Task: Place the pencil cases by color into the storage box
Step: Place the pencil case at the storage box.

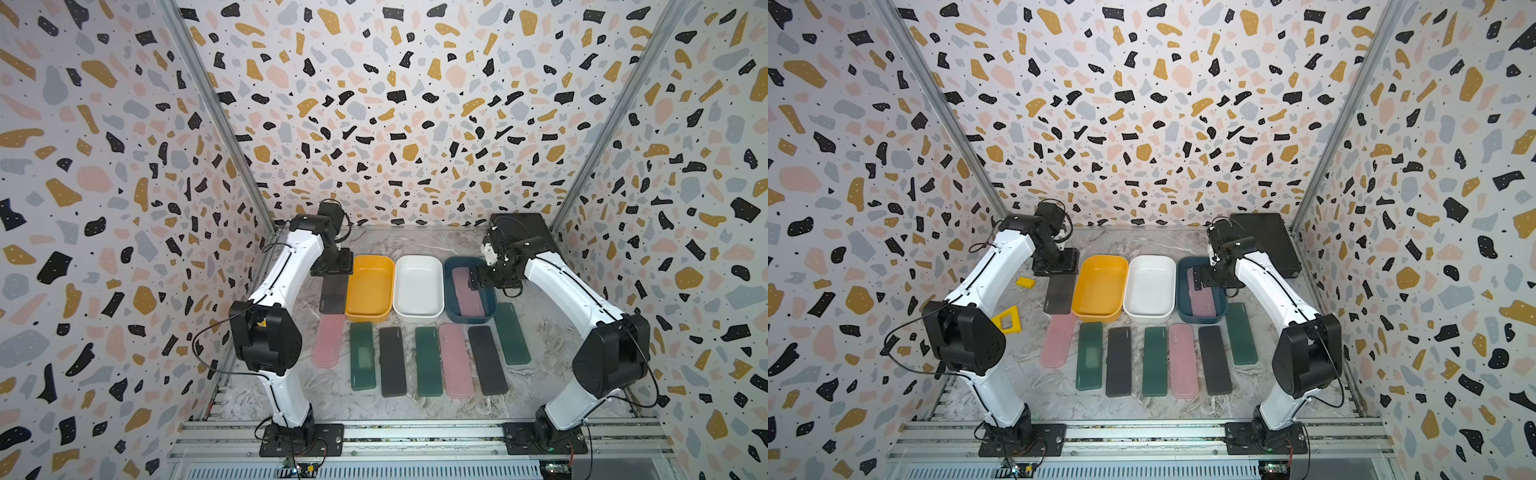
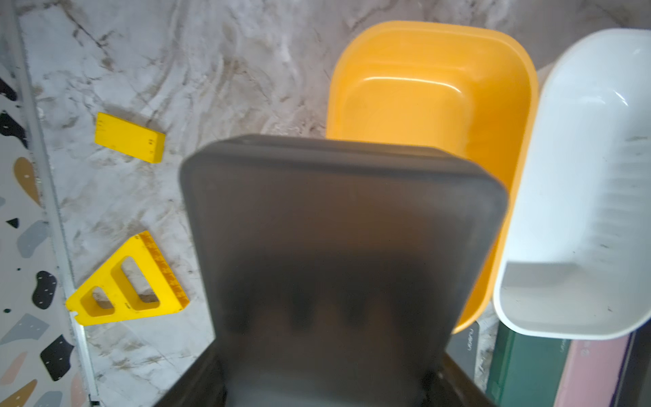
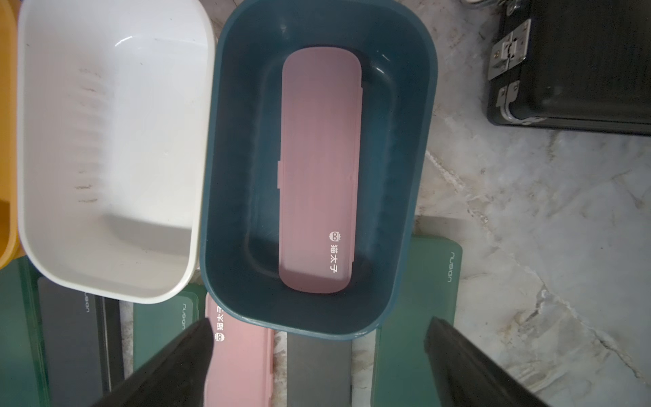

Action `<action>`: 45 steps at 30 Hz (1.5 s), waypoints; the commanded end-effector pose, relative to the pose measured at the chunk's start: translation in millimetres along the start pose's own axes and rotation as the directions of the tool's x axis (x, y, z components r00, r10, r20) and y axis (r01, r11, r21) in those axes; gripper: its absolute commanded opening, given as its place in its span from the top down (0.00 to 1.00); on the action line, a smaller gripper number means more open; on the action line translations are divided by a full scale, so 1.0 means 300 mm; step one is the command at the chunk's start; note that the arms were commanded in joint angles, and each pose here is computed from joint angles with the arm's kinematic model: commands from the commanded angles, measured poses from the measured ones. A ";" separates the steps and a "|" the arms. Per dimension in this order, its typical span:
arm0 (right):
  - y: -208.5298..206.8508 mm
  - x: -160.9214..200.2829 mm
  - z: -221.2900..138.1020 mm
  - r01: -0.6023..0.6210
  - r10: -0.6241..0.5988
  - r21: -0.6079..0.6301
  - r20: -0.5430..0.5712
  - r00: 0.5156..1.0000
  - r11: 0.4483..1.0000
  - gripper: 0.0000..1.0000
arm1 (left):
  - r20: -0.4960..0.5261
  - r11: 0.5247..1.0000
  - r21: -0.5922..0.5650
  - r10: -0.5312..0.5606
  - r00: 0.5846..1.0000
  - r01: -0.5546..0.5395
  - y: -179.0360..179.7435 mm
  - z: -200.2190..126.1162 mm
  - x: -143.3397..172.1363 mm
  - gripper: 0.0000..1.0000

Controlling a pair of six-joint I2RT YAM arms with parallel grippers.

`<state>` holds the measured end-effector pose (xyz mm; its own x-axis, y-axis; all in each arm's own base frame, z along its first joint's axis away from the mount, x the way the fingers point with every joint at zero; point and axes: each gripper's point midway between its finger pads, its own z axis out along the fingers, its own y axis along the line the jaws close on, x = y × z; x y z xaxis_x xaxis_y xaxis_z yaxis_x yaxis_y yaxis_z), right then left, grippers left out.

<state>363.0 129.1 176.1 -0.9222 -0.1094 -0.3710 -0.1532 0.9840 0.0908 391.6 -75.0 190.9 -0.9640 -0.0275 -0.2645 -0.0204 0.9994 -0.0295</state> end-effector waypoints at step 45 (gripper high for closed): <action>-0.054 0.154 0.004 0.007 -0.016 -0.104 -0.082 0.997 0.995 0.01 | -0.123 0.997 -0.052 0.050 0.991 -0.057 -0.217 0.348 -0.120 0.49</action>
<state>325.8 108.7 156.3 -0.9436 -0.1370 -0.3013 -0.1958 0.9650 0.1743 454.6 -138.7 105.4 -0.9899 0.0136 -0.1413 0.0087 0.9993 0.0354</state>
